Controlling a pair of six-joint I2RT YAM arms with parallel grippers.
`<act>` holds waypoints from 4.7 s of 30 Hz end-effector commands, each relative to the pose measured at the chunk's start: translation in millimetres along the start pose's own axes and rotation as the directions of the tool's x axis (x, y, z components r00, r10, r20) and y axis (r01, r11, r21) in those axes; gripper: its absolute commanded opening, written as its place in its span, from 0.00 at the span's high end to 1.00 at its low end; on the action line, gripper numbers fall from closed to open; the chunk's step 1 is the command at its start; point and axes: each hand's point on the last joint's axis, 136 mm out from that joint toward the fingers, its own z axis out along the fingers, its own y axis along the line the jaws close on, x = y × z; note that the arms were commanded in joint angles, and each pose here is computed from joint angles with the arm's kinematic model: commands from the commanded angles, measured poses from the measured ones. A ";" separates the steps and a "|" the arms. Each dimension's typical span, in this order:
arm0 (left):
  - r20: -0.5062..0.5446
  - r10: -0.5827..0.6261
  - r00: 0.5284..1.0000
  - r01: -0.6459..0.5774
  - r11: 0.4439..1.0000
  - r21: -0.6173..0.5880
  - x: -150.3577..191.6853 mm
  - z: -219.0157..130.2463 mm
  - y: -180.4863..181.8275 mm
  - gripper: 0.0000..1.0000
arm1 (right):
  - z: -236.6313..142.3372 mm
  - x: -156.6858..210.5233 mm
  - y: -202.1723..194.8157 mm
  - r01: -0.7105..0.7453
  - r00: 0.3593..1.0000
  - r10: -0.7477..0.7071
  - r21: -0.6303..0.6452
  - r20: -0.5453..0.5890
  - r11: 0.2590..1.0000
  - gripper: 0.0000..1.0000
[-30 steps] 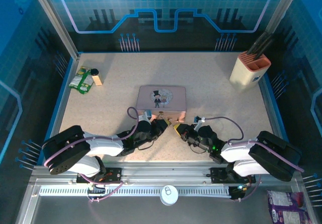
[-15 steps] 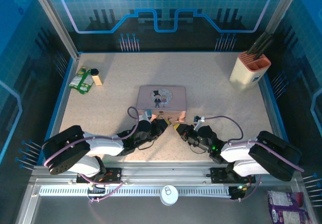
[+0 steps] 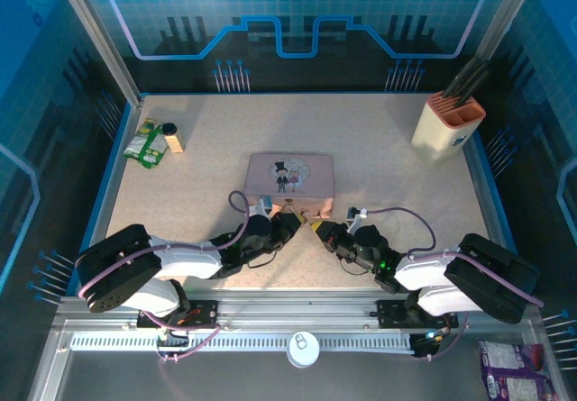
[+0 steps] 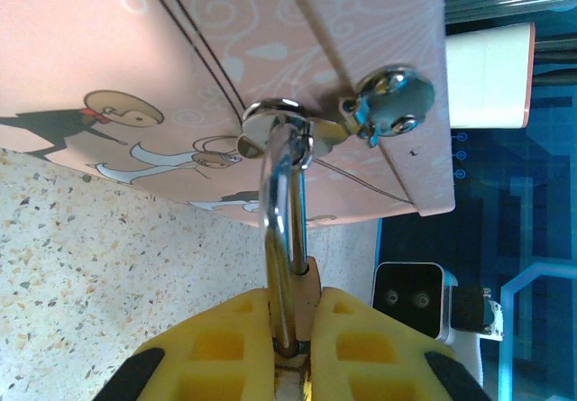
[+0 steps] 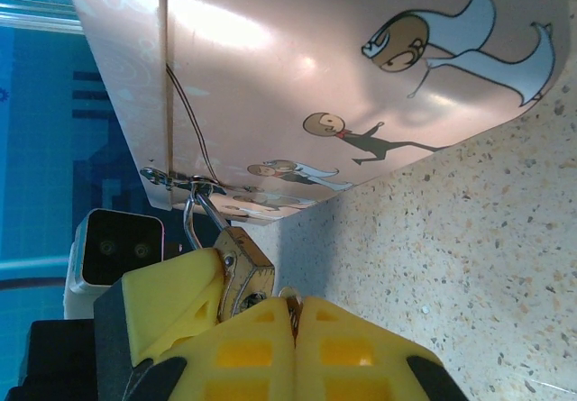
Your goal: Unlock the padlock with the key
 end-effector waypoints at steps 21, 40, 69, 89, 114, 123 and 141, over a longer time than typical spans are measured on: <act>-0.158 0.036 0.987 0.013 0.955 0.296 33.3 -10.3 -90.2 1.00 | -5.8 22.9 85.4 0.044 0.994 -0.073 -0.302 -0.084 0.952 1.00; -0.176 0.037 0.984 0.018 0.954 0.300 36.5 -6.6 -93.5 1.00 | -8.1 34.8 73.3 -0.010 1.000 0.004 -0.259 -0.023 0.966 1.00; -0.179 0.302 0.936 -0.331 0.929 -0.166 -9.0 -10.0 2.5 1.00 | -79.3 4.3 87.1 0.734 0.672 -0.739 -0.176 0.048 0.656 1.00; -0.384 0.484 0.787 -0.576 0.799 -0.172 9.6 -18.6 36.2 0.74 | -72.0 28.8 90.4 0.871 0.421 -0.905 -0.251 -0.064 0.423 1.00; -0.076 0.876 0.476 -0.715 0.435 0.547 52.3 -97.1 -90.5 0.45 | -60.0 63.0 93.1 0.853 0.349 -0.922 -0.352 -0.166 0.386 1.00; -0.124 0.870 0.477 -0.681 0.455 0.574 59.6 -94.3 -89.8 0.62 | -57.1 68.8 97.2 0.842 0.358 -0.921 -0.375 -0.151 0.389 1.00; -0.066 0.812 0.580 -0.677 0.525 0.516 42.8 -84.6 -96.8 1.00 | -57.2 64.7 101.3 0.838 0.395 -0.910 -0.356 -0.126 0.413 0.89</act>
